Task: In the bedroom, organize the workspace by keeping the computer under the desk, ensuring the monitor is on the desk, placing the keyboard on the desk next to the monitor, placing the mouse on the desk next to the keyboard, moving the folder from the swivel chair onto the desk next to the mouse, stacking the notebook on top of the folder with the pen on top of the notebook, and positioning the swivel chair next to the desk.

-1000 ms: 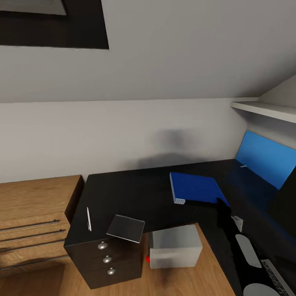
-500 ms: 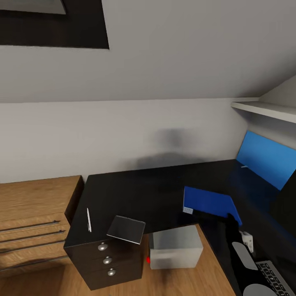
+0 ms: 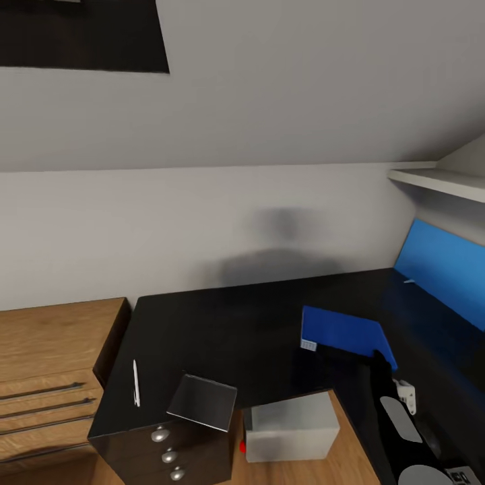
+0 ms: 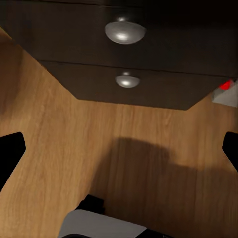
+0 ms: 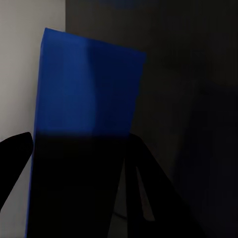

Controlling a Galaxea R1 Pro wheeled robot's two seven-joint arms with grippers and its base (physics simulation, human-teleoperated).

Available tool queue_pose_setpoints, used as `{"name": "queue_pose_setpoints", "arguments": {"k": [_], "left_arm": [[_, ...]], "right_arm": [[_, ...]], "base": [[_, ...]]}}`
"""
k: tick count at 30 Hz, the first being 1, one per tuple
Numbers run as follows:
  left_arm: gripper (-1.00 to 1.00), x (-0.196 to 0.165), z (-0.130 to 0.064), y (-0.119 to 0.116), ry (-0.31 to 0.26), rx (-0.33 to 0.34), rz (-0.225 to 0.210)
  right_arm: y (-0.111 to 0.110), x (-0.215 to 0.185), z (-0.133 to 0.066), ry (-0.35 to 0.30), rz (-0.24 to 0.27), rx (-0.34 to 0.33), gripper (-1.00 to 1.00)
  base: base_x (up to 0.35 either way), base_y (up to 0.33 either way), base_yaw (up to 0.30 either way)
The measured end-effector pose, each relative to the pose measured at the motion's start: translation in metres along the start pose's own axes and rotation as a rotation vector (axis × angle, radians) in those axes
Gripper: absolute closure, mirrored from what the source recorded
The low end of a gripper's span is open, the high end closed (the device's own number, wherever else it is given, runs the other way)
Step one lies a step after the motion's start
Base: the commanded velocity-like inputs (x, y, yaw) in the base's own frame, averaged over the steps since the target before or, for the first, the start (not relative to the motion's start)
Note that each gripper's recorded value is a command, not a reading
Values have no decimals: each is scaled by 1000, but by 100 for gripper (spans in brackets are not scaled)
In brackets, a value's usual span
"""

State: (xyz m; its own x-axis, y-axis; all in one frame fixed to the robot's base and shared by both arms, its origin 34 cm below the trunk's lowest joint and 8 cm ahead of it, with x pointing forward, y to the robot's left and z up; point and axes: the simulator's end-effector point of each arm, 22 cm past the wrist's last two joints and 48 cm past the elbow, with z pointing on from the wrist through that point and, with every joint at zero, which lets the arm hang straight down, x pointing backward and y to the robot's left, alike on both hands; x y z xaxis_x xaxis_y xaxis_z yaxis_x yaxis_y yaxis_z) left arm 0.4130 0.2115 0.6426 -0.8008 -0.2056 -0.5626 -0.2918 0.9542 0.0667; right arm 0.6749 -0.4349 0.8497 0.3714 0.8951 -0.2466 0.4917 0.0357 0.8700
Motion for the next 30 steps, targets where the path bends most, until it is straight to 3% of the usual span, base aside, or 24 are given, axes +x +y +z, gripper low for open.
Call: {"name": "queue_pose_setpoints", "arguments": {"k": [8, 30], "left_arm": [[-100, 0, 0, 0, 0, 1, 3], [-100, 5, 12, -1, 0, -3, 2]], "right_arm": [[0, 0, 0, -1, 2, 1, 100], [-9, 6, 8, 1, 2, 1, 100]], "base": [[125, 0, 0], [5, 0, 0]]}}
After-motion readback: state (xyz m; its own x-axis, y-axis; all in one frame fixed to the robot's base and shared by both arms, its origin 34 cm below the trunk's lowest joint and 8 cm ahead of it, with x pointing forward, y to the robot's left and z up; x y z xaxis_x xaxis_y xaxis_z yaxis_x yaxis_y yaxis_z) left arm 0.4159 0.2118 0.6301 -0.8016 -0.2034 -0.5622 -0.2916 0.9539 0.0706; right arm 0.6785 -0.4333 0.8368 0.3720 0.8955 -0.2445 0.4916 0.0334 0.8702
